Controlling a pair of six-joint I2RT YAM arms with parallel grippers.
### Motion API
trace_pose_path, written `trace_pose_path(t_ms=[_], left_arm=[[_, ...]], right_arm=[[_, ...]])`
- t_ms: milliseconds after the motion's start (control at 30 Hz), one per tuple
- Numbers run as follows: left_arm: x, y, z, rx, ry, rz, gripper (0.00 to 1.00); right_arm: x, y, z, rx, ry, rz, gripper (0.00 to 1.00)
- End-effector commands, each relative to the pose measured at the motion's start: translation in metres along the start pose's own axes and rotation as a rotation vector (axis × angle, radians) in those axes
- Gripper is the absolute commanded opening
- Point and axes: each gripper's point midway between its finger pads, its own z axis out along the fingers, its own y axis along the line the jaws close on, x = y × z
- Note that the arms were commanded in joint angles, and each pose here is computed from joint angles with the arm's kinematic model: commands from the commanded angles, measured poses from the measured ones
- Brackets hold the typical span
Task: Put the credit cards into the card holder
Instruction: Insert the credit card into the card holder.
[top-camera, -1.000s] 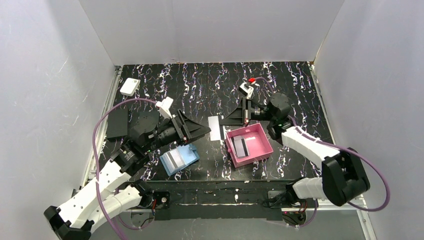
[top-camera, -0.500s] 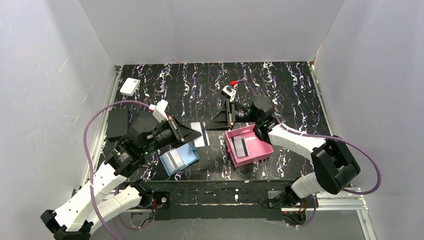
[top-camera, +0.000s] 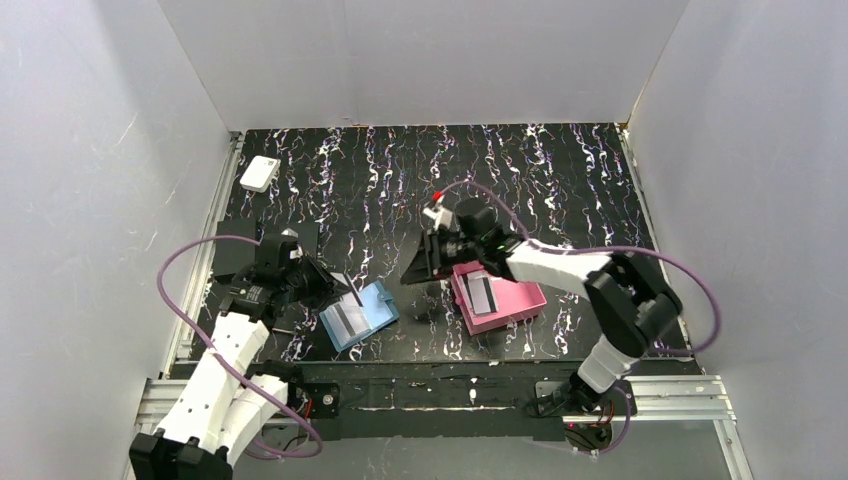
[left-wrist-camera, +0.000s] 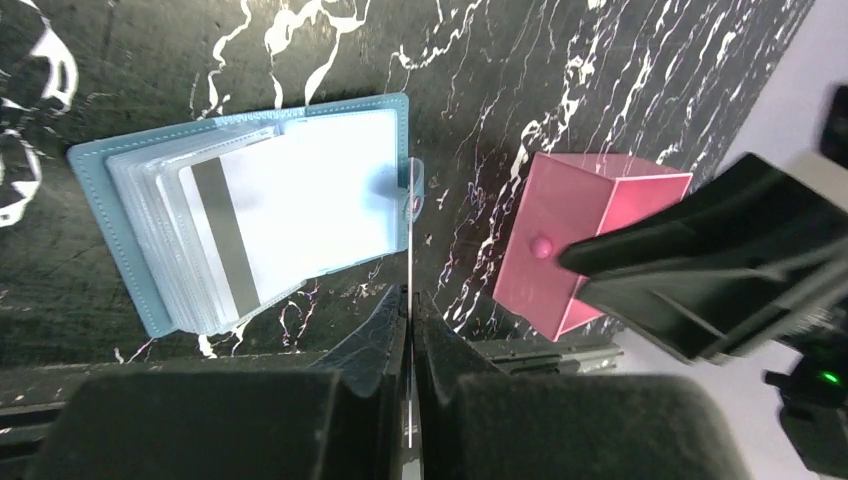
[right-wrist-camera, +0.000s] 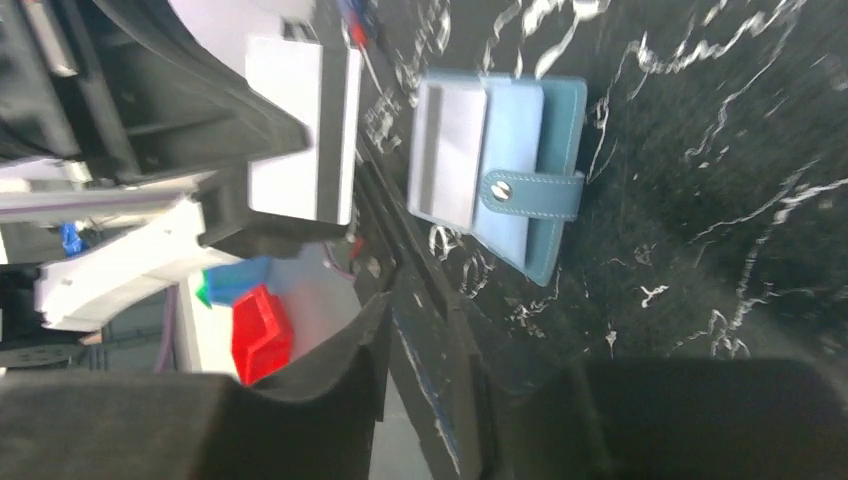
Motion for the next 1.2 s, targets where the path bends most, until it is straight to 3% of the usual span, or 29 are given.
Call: trace_pose_path(t_ms=[0,67,200,400,733,1167], left_arm=[[0.013,-0.012,0.009,0.178,0.088,0.036,0.0],[0.017,-0.006,0.017,0.186,0.1,0.024,0.0],[0.023,0.011,0.024,0.165,0.088,0.011,0.0],[0.032,0.041,0.029,0.067,0.088,0.05,0.0],[0.032,0.045,0.055,0.154,0.04,0.075,0.0],[0.046,0.071,0.063,0.057,0.087,0.031,0.0]], right_arm=[[0.023,0.002,0.044,-0.038,0.097,-0.067,0.29],[0.034,0.005,0.061,-0.064,0.137,-0.081,0.19],[0.05,0.0,0.083,-0.043,0.203,-0.127,0.12],[0.051,-0.016,0.093,0.005,0.208,-0.146,0.1],[0.044,-0.04,0.114,0.06,0.228,-0.188,0.04],[0.053,-0.079,0.106,0.146,0.226,-0.122,0.01]])
